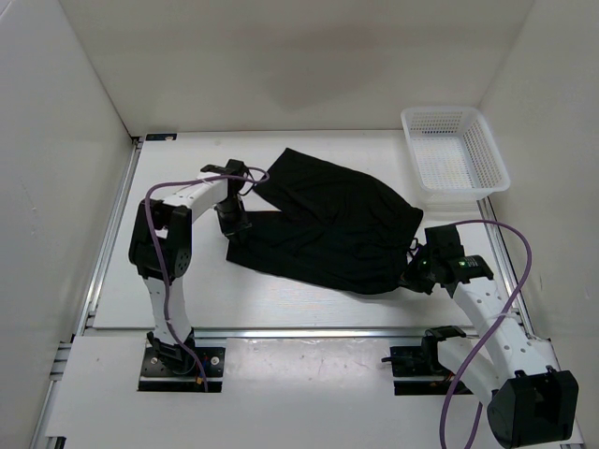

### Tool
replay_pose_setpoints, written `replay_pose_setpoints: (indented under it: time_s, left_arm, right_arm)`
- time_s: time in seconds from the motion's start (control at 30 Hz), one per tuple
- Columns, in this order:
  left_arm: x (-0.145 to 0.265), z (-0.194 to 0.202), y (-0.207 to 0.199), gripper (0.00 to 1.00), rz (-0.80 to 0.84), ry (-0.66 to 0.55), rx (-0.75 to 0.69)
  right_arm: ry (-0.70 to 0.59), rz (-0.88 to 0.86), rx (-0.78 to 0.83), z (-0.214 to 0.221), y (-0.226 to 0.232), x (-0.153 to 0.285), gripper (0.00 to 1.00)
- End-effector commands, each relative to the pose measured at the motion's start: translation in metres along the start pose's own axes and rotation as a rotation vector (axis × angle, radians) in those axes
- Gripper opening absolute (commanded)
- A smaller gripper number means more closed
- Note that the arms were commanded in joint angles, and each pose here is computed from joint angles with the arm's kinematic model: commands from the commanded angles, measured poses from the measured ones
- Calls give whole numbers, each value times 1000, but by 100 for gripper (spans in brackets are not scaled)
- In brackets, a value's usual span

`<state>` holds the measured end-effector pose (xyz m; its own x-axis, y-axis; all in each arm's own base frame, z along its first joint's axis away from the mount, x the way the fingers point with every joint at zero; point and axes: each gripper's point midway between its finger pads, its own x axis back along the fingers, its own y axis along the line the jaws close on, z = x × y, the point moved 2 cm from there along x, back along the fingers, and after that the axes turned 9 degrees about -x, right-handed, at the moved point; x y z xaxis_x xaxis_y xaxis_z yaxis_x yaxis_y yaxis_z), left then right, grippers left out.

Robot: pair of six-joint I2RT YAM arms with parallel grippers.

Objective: Fold and stack the shorts
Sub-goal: Flatten the shorts out

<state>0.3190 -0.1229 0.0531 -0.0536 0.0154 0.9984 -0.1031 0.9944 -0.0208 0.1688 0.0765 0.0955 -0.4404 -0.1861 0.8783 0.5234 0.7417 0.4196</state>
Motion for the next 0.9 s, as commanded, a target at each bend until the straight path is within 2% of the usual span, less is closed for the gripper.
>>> replay_pose_setpoints:
  time_s: [0.0,0.3,0.47,0.63,0.73,0.8,0.83,0.87]
  left_arm:
    - [34,0,6,10,-3,-77,12]
    - [80,11,35,10,-16,-157,67]
    - [110,11,50,10,16,-216,89]
    - [138,3,59,10,28,-276,113]
    - [135,13,66,10,14,-264,135]
    - [116,32,70,10,-1,-208,165]
    - [116,39,71,10,4,-219,176]
    - [99,56,75,10,-11,-172,198]
  right_arm:
    - [-28,-25,15,-7,8,3,0]
    - [-88,-2,-3,-11,1,20,0]
    - [-144,-118,-2,-28,35,51,0]
    - [-167,-127,30,-41,50,68,0]
    - [-162,-105,27,-34,39,67,0]
    - [-112,-89,16,-17,24,59,0]
    - [-77,-97,-6,-8,21,57,0]
    - [-60,-101,-7,1,14,58,0]
